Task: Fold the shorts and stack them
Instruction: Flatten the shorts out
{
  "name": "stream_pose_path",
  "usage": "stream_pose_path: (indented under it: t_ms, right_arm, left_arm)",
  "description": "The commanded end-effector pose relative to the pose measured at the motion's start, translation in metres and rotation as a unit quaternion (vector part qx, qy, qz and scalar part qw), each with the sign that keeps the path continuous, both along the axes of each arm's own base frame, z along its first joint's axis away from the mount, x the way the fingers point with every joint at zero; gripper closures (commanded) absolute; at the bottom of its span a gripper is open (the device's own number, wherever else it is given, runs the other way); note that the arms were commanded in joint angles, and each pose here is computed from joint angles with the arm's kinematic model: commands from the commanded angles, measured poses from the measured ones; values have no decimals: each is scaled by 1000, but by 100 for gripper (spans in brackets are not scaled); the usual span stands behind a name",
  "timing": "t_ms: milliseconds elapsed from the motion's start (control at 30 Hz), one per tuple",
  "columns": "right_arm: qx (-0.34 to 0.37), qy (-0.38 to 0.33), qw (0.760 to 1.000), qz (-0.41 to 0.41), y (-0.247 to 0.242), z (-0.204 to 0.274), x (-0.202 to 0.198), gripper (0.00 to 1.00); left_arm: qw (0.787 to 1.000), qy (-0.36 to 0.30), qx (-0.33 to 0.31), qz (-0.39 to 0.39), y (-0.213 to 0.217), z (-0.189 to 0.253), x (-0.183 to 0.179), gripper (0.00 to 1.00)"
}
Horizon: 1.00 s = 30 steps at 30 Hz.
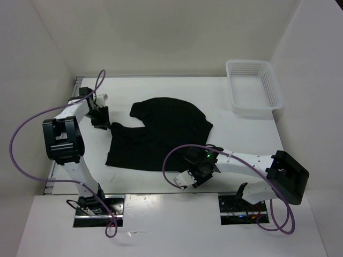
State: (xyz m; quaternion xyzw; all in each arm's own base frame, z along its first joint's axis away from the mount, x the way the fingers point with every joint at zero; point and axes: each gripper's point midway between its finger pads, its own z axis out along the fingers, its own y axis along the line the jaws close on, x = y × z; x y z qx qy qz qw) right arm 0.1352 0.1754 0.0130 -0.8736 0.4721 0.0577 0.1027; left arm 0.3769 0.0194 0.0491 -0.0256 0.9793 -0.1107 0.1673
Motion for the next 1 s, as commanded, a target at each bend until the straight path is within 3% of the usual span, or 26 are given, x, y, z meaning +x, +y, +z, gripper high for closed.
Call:
stream_pose_path:
  t_ms: [0, 100, 333, 667, 967]
  right_arm:
    - [-13, 3, 1000, 7, -5, 0, -4, 53]
    - [-9, 0, 1000, 7, -3, 0, -3, 53]
    - [-21, -3, 1000, 10, -8, -4, -2, 53]
    - [-24, -8, 1000, 14, -8, -4, 0, 53]
    - [-24, -8, 1000, 14, -9, -6, -1, 53]
  left_arm:
    - [996, -29, -90, -7, -13, 26, 3, 63]
    - [994, -65, -90, -13, -14, 30, 11, 59]
    - [992, -16, -126, -15, -22, -8, 7, 59]
    - [998, -7, -54, 7, 2, -26, 8, 63]
    - [999, -47, 8, 24, 22, -8, 11, 63]
